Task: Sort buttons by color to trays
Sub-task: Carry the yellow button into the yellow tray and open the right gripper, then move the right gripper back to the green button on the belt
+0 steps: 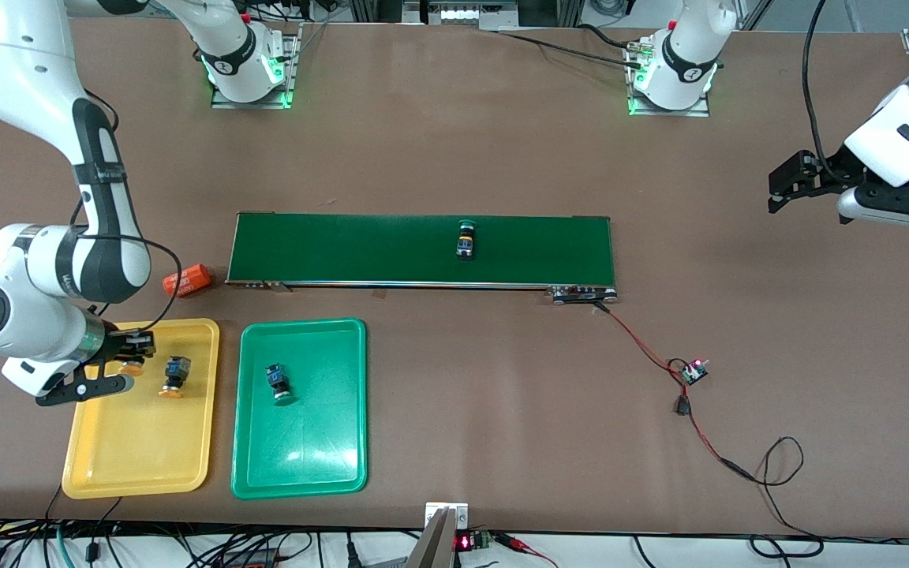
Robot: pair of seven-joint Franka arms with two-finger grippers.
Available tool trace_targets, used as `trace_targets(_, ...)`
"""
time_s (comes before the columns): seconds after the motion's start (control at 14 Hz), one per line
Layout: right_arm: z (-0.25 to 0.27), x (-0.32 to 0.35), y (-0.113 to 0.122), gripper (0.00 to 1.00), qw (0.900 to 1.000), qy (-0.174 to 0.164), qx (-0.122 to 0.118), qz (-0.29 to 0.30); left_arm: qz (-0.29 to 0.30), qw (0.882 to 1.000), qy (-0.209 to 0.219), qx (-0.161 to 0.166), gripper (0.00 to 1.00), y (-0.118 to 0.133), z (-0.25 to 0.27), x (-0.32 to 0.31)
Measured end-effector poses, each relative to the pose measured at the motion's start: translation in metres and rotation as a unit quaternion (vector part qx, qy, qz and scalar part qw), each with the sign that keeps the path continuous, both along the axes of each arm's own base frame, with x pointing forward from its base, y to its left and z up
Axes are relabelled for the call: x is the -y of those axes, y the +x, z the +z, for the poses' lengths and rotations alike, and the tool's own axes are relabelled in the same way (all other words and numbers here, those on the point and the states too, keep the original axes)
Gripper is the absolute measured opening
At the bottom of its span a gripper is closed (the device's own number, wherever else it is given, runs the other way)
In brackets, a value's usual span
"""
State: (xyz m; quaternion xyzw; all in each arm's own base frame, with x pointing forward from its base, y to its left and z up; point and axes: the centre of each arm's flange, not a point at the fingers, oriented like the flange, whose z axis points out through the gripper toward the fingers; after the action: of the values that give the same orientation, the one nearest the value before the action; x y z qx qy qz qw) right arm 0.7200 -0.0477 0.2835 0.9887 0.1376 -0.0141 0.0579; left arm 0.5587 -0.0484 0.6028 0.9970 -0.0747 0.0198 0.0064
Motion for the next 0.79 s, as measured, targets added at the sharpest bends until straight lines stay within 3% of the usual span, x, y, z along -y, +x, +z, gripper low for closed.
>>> trace_targets(0.29, -0.025, 0.042, 0.007, 0.41, 0.998, -0.003, 0.037, 0.05, 0.0, 1.0, 0.0, 0.0, 1.0, 0.0, 0.0, 0.0)
trace_targets(0.79, -0.072, 0.054, 0.002, 0.41, 0.994, -0.003, 0.042, 0.104, 0.0, 1.0, 0.0, 0.0, 1.0, 0.0, 0.0, 0.0)
